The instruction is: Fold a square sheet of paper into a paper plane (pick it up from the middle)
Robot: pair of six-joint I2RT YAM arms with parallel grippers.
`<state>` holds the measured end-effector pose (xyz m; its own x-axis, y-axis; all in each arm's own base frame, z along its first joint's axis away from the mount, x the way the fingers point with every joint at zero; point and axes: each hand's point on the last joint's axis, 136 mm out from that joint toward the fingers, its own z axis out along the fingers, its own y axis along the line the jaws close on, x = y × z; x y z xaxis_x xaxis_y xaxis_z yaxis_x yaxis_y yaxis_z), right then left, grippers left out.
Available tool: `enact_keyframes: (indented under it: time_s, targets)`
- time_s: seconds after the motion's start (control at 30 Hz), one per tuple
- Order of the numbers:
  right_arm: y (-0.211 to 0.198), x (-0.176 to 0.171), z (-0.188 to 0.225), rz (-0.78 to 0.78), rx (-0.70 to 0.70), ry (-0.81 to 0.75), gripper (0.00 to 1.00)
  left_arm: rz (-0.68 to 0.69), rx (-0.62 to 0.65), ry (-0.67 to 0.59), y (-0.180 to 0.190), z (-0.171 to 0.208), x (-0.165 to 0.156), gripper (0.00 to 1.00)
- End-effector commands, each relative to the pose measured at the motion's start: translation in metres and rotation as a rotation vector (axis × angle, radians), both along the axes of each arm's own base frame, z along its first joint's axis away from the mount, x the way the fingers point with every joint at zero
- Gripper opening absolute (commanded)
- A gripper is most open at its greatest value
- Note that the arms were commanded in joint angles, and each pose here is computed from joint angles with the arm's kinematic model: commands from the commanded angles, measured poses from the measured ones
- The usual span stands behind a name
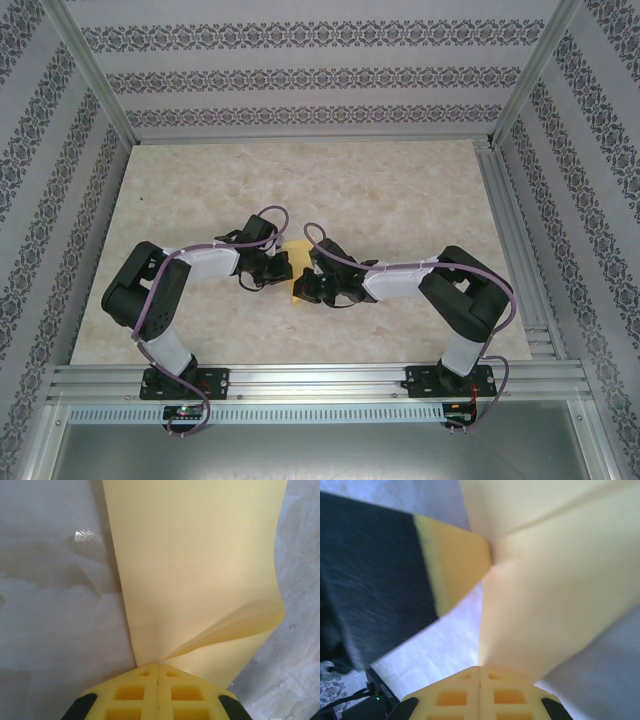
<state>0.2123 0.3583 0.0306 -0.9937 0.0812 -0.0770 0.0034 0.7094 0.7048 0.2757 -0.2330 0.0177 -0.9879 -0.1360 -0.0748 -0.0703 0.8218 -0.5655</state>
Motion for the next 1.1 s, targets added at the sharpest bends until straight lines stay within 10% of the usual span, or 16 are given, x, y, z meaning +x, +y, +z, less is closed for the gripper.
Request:
enact_keyframes:
  time_s: [0.0, 1.07]
  targets:
    - [0.006, -0.007, -0.002, 0.026, 0.021, 0.009, 0.03, 0.002, 0.084, 0.012, 0.009, -0.015, -0.003, 0.01]
    - [0.001, -0.020, -0.026, 0.051, -0.077, 0.073, 0.02, 0.006, 0.093, 0.019, 0.011, -0.017, -0.004, 0.01]
